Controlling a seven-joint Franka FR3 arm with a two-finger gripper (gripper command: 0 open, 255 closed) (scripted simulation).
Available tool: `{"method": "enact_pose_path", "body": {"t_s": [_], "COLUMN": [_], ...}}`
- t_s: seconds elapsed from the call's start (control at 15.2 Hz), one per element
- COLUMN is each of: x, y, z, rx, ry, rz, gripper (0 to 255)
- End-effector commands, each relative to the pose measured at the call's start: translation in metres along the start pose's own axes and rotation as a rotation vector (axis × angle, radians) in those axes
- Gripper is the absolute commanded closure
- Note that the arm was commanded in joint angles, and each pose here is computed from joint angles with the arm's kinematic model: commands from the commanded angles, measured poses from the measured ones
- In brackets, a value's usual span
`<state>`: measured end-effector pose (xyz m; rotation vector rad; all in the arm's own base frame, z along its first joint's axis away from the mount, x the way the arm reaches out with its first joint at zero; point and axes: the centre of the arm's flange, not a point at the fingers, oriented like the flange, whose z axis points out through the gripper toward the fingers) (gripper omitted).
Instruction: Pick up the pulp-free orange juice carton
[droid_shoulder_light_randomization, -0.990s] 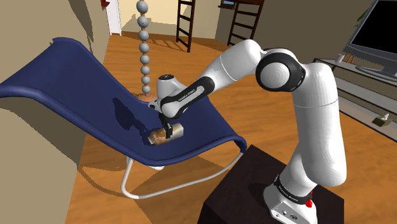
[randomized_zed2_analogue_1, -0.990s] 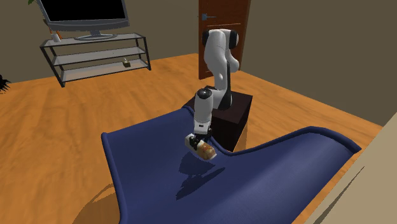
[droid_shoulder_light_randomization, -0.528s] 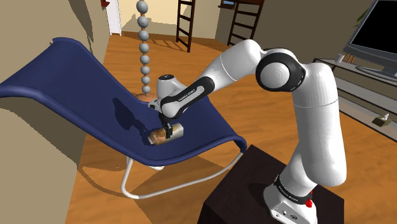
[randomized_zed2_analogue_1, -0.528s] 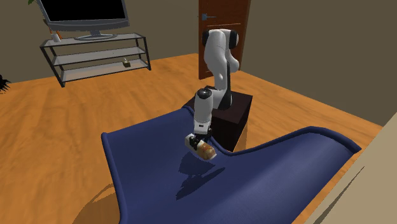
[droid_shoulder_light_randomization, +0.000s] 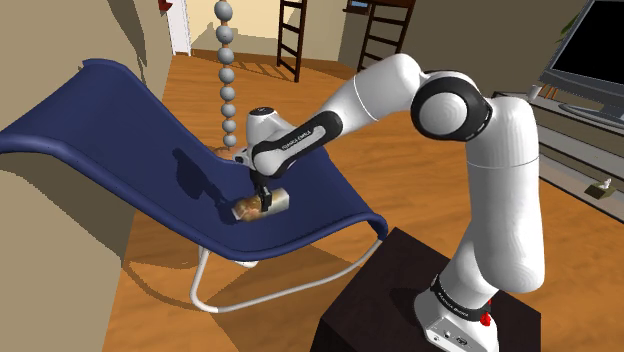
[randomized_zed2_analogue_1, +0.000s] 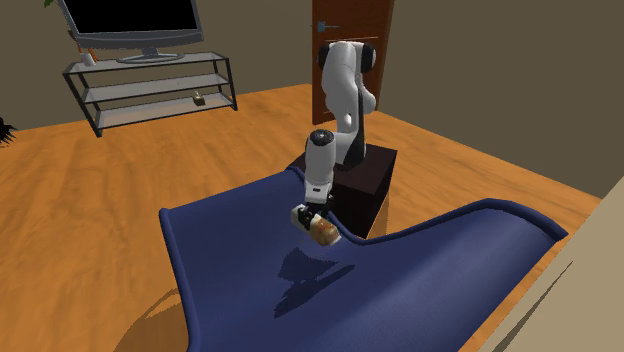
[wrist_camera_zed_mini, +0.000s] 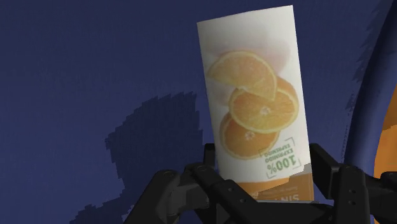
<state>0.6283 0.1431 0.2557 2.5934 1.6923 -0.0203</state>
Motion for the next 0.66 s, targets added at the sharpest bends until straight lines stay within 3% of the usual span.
{"method": "enact_pose_path", "body": {"t_s": [0.0,0.59], "x": [-0.001,-0.002], "y": [0.000,0.001], "z": [-0.011,-0.049], "rx": [0.000,0.000], "ry": [0.000,0.000], "rz": [0.000,0.000], "gripper": [255,255]}}
